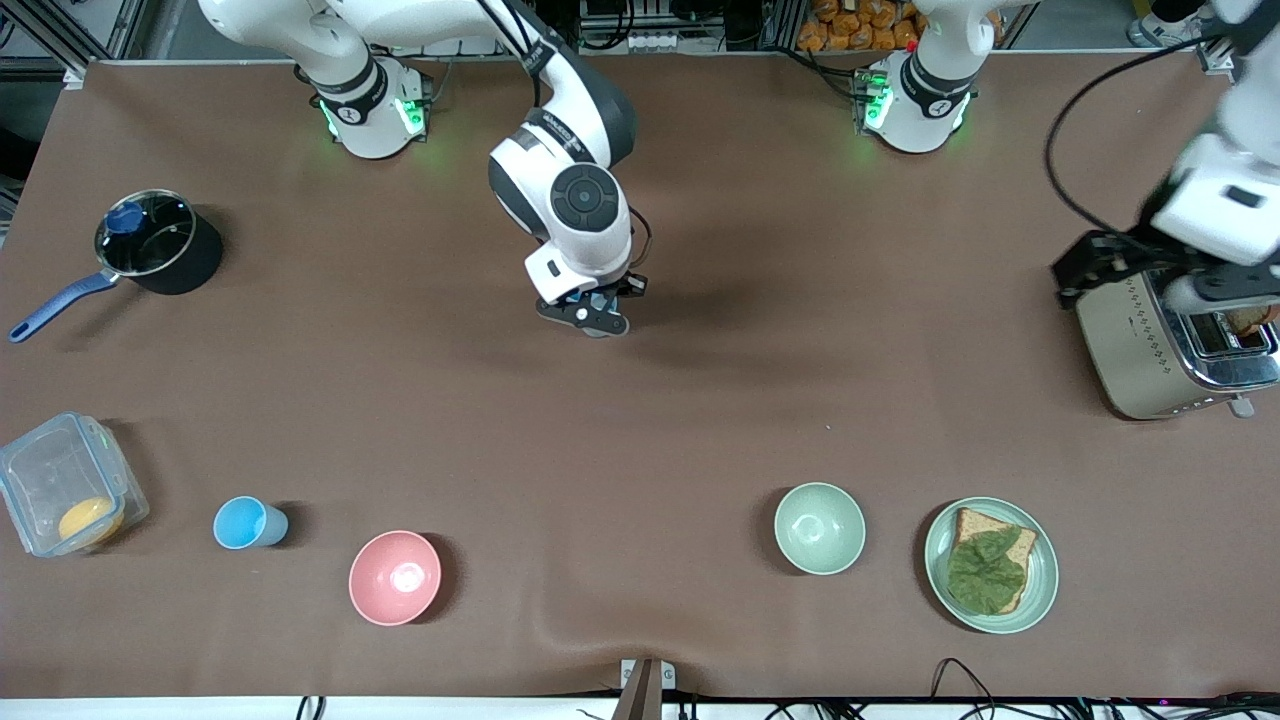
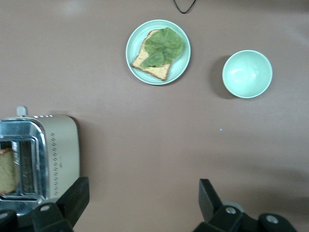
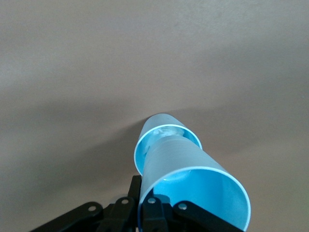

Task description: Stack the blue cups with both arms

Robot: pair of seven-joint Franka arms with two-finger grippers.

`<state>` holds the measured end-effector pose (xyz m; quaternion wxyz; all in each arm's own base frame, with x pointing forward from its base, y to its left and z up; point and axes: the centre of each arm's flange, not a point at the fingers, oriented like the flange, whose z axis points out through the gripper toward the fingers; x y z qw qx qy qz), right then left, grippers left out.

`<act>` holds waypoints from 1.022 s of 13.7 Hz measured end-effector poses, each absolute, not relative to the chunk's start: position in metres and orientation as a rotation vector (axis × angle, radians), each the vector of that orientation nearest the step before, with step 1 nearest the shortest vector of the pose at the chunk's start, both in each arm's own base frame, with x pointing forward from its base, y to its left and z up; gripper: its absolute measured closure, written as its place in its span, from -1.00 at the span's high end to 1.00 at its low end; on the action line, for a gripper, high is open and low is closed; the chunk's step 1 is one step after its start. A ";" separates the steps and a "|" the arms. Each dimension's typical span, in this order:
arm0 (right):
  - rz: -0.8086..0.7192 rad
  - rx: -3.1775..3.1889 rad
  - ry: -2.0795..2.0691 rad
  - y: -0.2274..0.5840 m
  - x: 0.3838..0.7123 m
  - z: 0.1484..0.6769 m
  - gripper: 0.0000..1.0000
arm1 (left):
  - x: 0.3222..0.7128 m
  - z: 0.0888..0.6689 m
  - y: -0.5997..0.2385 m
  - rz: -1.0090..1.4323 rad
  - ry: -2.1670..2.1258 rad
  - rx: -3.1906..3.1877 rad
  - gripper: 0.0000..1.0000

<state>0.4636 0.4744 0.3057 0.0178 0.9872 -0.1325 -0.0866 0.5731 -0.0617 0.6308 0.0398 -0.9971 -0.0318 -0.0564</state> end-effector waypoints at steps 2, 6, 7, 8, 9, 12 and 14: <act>-0.280 3.064 -0.407 0.479 0.462 0.298 -0.93 | 0.574 0.631 -0.046 -0.167 -0.080 -3.062 1.00; -0.290 3.061 -0.392 0.485 0.457 0.293 -0.65 | 0.571 0.637 -0.049 -0.144 -0.070 -3.069 1.00; -0.286 3.064 -0.394 0.485 0.458 0.294 -0.44 | 0.569 0.640 -0.050 -0.137 -0.073 -3.080 1.00; -0.278 3.068 -0.401 0.484 0.462 0.297 -0.21 | 0.567 0.644 -0.050 -0.134 -0.075 -3.086 1.00; -0.268 3.073 -0.414 0.479 0.469 0.302 0.03 | 0.565 0.648 -0.051 -0.138 -0.079 -3.094 1.00; -0.281 3.077 -0.382 0.436 0.507 0.330 0.64 | 0.555 0.659 -0.045 -0.123 -0.098 -3.151 1.00; -0.306 3.087 -0.329 0.384 0.538 0.353 1.00 | 0.552 0.660 -0.037 -0.099 -0.106 -3.173 1.00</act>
